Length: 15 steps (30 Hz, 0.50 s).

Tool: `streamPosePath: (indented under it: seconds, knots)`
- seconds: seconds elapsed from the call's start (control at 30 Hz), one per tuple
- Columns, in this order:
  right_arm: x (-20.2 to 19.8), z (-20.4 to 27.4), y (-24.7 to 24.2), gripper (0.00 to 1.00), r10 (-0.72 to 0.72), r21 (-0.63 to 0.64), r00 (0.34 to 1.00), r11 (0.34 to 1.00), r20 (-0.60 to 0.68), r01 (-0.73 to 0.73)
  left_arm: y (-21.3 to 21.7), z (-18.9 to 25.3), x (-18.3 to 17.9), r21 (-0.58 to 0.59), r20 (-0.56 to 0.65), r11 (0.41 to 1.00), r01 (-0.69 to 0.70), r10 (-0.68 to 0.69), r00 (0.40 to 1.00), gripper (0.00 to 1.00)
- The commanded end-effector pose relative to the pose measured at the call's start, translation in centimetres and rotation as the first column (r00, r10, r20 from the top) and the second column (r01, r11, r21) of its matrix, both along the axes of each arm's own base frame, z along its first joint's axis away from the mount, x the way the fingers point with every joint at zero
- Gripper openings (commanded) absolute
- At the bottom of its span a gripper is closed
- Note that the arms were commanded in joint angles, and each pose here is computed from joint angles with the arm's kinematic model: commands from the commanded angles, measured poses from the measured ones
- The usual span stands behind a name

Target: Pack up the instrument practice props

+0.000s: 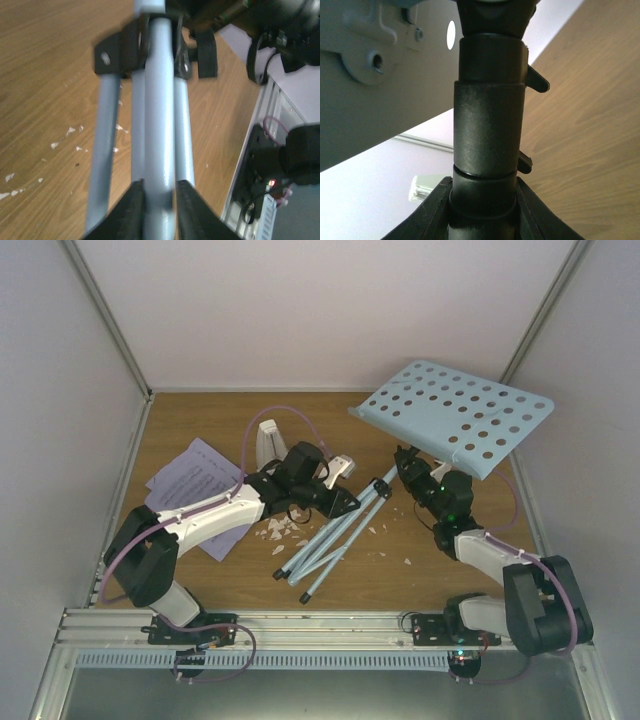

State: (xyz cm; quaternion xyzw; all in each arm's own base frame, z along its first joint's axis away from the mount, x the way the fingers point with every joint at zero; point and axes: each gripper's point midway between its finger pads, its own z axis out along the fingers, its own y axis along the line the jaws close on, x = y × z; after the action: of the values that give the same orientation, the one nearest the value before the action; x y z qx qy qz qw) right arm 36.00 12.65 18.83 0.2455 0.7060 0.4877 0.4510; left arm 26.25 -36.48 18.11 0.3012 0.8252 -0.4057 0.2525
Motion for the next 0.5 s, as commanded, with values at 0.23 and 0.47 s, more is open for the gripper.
streamPosePath:
  seconds: [0.23,0.47]
  knots:
    - [-0.2,3.3,0.5,0.01,0.004,-0.051,0.983,0.999,0.182,0.005,-0.6,1.6,1.0,-0.075,0.114,0.996,0.040,-0.032,0.993,0.99]
    - [0.0,2.9,-0.2,0.01,-0.042,-0.043,0.985,0.998,0.170,0.050,0.7,-3.8,-2.6,0.026,-0.034,0.994,0.104,-0.104,0.994,0.99]
